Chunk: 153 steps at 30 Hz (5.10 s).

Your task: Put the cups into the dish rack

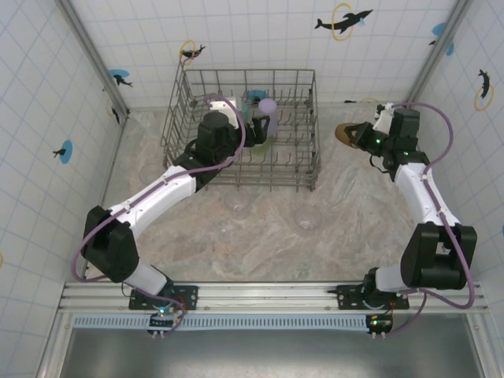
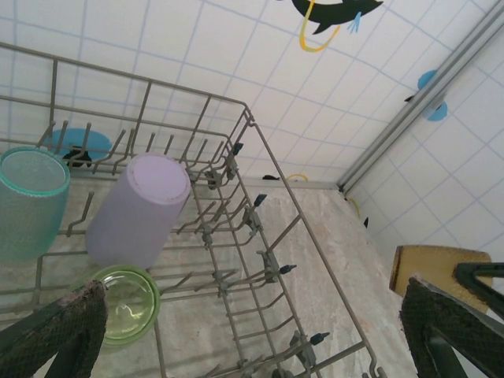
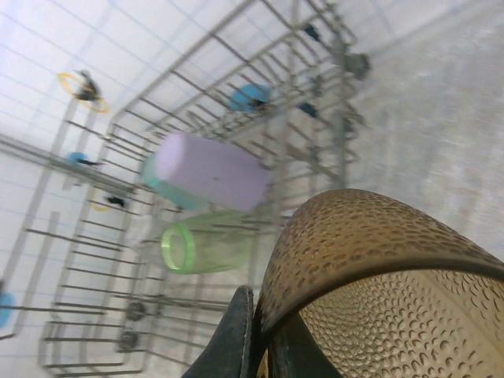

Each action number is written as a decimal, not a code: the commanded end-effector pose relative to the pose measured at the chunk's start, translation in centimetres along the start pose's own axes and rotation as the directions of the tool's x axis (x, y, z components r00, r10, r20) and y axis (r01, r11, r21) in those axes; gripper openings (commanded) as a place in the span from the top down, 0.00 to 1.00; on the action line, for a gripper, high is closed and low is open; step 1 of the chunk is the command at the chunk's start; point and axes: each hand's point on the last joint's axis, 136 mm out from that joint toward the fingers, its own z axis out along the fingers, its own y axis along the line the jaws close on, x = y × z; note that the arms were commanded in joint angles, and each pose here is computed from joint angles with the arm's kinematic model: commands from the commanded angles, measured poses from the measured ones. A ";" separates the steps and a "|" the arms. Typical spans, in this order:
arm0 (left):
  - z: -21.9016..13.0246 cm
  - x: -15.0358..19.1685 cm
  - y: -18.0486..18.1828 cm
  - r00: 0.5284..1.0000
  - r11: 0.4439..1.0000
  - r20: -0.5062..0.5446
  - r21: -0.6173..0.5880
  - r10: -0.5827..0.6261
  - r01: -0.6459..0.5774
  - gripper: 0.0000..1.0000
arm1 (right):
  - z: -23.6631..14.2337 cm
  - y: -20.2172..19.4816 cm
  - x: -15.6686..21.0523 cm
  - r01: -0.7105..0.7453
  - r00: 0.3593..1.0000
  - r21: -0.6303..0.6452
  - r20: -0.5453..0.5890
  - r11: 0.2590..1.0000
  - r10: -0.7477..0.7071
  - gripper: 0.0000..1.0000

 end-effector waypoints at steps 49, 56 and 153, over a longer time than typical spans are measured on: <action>4.3 -2.5 -2.7 0.830 0.753 -0.183 0.354 -0.527 0.555 0.02 | 1.7 19.5 2.0 0.042 0.995 -0.795 0.089 0.605 0.047 1.00; 4.7 -2.0 -3.5 0.821 0.736 -0.202 0.366 -0.535 0.570 0.02 | 2.0 19.8 2.3 0.033 0.996 -0.807 0.076 0.590 0.049 1.00; 11.5 -1.3 -4.1 0.988 0.967 0.001 0.208 -0.153 0.149 1.00 | -3.1 2.9 7.6 0.099 0.994 -0.047 -0.033 0.994 -0.101 0.00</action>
